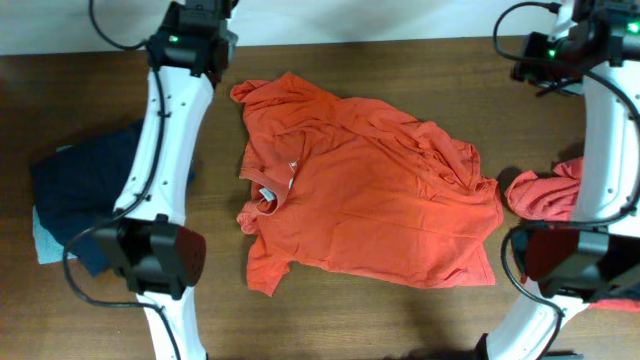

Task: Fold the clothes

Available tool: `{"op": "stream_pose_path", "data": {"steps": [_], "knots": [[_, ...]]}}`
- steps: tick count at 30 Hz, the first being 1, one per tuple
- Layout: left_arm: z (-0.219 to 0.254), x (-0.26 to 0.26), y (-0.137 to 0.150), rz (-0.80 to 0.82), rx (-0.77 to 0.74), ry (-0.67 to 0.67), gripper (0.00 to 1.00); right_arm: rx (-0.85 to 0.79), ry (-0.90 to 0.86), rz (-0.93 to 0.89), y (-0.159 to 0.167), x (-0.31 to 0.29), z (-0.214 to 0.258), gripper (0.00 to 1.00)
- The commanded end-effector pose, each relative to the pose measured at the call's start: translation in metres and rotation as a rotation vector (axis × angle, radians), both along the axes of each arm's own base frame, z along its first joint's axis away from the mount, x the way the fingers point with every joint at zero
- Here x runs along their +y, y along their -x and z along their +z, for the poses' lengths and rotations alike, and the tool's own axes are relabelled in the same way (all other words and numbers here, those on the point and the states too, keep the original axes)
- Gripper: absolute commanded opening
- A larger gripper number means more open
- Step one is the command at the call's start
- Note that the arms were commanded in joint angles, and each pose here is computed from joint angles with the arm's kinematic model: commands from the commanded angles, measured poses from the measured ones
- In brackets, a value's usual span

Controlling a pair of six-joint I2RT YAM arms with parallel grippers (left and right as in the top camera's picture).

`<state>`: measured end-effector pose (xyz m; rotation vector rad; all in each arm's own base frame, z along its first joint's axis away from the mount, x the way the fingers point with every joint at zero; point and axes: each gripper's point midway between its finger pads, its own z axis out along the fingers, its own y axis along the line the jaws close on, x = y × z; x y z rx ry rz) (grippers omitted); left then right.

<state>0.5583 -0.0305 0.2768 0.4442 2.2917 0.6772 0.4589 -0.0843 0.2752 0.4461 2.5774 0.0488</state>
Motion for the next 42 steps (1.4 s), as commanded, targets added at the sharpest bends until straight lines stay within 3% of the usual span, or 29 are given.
{"op": "stream_pose_path", "data": {"steps": [1,7,11,16,20,29,31,32,35,38,42], "knots": [[0.047,-0.006,0.033,-0.047,-0.036,0.086,0.84,-0.049,0.018,-0.005,0.02,0.002,0.033,0.56],[0.005,-0.052,0.07,-0.241,0.208,0.285,0.85,0.088,-0.058,0.022,0.048,0.017,0.012,0.57],[-0.036,-0.074,0.082,-0.308,0.344,0.383,0.69,0.158,-0.131,0.145,0.051,0.041,-0.015,0.63],[-0.095,-0.08,0.1,-0.302,0.505,0.419,0.49,0.305,-0.156,0.225,0.061,0.068,-0.071,0.63],[-0.138,-0.084,0.123,-0.298,0.629,0.452,0.39,0.394,-0.164,0.282,0.073,0.093,-0.102,0.62],[-0.219,-0.093,0.148,-0.307,0.714,0.465,0.4,0.495,-0.175,0.371,0.093,0.135,-0.142,0.61],[-0.226,-0.094,0.154,-0.307,0.731,0.463,0.4,0.516,-0.199,0.402,0.1,0.149,-0.152,0.55],[-0.229,-0.094,0.158,-0.307,0.745,0.46,0.42,0.536,-0.199,0.42,0.106,0.156,-0.16,0.54],[-0.235,-0.092,0.165,-0.299,0.768,0.46,0.66,0.559,-0.194,0.45,0.114,0.167,-0.176,0.55],[-0.235,-0.092,0.164,-0.3,0.765,0.46,0.72,0.563,-0.19,0.463,0.116,0.172,-0.183,0.6],[-0.236,-0.09,0.175,-0.286,0.81,0.457,0.72,0.56,-0.189,0.466,0.116,0.173,-0.185,0.6]]}}
